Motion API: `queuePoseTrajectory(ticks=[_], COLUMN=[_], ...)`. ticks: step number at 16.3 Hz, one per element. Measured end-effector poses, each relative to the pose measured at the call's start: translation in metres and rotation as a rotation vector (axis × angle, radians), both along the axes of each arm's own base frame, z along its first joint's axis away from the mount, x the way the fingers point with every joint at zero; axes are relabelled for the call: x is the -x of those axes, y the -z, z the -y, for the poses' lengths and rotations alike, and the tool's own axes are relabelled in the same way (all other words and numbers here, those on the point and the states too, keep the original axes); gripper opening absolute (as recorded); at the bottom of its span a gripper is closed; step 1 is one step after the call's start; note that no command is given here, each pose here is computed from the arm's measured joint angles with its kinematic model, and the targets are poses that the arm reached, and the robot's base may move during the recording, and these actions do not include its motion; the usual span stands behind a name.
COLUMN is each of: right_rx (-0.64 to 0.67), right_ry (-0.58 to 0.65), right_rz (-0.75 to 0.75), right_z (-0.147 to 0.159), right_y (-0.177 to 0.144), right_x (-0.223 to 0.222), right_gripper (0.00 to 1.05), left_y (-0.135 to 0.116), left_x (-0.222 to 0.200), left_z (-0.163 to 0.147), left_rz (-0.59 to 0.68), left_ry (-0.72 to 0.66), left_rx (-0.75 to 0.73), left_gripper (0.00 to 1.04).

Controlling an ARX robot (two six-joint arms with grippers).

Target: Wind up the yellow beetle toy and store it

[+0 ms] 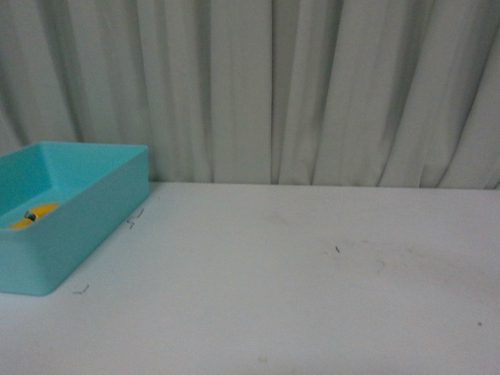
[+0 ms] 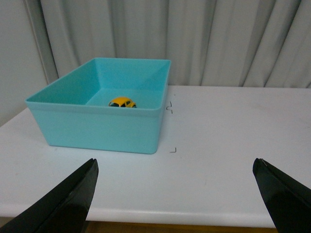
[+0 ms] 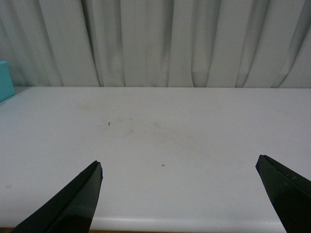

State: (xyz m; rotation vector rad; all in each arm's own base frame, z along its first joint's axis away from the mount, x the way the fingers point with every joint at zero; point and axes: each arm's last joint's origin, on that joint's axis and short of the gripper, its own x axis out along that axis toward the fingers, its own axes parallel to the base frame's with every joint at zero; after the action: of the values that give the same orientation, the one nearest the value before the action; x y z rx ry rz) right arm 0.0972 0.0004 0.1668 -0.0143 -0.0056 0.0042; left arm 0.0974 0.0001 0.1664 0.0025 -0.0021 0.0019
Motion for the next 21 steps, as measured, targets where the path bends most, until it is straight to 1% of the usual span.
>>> queuePoseTrajectory(ticks=[21], right_rx=[-0.004], right_ry=[0.0], right_rz=[-0.004], right_z=[0.0], right_y=[0.0004], right_x=[0.0], right_gripper=[0.98], left_y=[0.0005], left_x=[0.0], left_z=[0.0], left_rz=[-0.005], left_ry=[0.001], left_rx=[0.0], left_gripper=[0.98])
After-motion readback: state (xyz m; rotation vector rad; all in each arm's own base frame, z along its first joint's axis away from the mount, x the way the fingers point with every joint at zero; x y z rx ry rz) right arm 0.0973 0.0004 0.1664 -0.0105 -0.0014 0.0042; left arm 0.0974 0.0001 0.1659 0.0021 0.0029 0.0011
